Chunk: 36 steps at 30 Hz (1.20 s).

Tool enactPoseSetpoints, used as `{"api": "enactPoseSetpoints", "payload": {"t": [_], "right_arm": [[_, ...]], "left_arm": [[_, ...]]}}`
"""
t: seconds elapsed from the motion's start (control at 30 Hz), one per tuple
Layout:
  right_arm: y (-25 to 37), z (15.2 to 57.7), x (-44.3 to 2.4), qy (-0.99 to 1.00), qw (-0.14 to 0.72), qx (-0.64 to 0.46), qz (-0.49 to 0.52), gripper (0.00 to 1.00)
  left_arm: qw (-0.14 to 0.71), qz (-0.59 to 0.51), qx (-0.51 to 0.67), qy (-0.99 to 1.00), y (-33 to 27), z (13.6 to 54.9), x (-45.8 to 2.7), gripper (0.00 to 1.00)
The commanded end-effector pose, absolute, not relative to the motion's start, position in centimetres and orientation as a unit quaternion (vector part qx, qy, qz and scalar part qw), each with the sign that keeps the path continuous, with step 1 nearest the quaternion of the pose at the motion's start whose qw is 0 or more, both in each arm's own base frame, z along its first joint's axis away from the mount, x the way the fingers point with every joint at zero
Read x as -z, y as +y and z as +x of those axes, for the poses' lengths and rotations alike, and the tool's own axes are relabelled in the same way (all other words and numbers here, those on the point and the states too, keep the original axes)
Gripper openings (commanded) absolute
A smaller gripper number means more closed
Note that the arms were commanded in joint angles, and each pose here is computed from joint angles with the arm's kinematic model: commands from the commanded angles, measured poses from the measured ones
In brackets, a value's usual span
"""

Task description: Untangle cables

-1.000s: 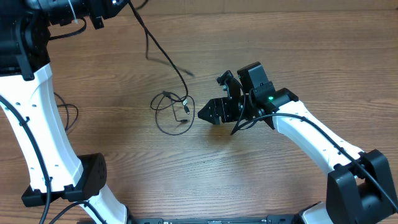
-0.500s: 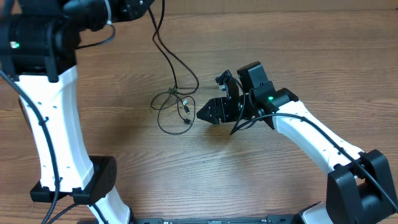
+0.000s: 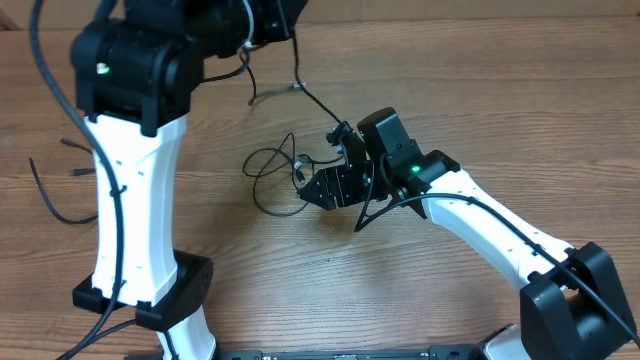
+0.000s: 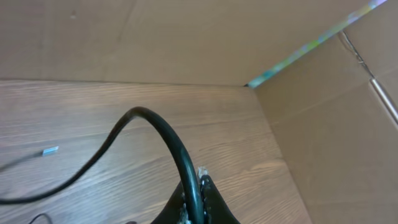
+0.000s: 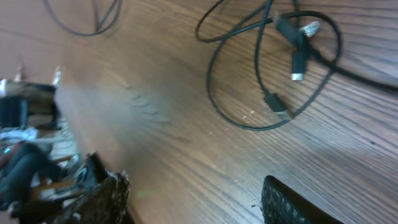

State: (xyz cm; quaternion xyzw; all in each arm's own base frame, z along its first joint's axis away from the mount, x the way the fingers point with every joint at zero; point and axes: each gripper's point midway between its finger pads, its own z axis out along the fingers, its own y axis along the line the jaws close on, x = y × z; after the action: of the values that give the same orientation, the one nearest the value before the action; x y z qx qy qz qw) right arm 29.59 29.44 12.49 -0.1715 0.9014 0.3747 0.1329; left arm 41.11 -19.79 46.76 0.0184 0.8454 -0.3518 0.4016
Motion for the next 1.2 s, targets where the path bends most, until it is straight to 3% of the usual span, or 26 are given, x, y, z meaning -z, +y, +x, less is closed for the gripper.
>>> {"api": "enactPoseSetpoints", "payload": {"t": [0.0,0.23,0.47,0.67,0.9,1.17], "right_arm": [[29.1,30.8,-12.2,0.912,0.158,-0.346,-0.152,0.67],[28.8,30.3,-11.8,0.916,0.146,-0.341,-0.15,0.66],[27.9,28.9,-10.8,0.928,0.11,-0.325,-0.144,0.66],[27.1,27.6,-10.0,0.937,0.079,-0.309,-0.141,0.68],[26.0,26.9,-9.2,0.948,0.061,-0.282,-0.132,0.68],[26.0,26.9,-9.2,0.948,0.06,-0.282,-0.131,0.68]], "left_arm": [[0.401,0.047,0.406,0.82,-21.9,40.7,-48.6,0.04],[0.471,0.063,0.388,0.79,-20.7,42.5,-51.0,0.04],[0.56,0.043,0.253,0.787,-14.9,45.9,-51.5,0.04],[0.581,0.0,0.196,0.79,-9.1,47.3,-51.5,0.04],[0.54,-0.124,0.07,0.829,1.7,47.0,-47.6,0.04],[0.436,-0.29,-0.138,0.841,14.9,41.0,-43.0,0.04]]}}
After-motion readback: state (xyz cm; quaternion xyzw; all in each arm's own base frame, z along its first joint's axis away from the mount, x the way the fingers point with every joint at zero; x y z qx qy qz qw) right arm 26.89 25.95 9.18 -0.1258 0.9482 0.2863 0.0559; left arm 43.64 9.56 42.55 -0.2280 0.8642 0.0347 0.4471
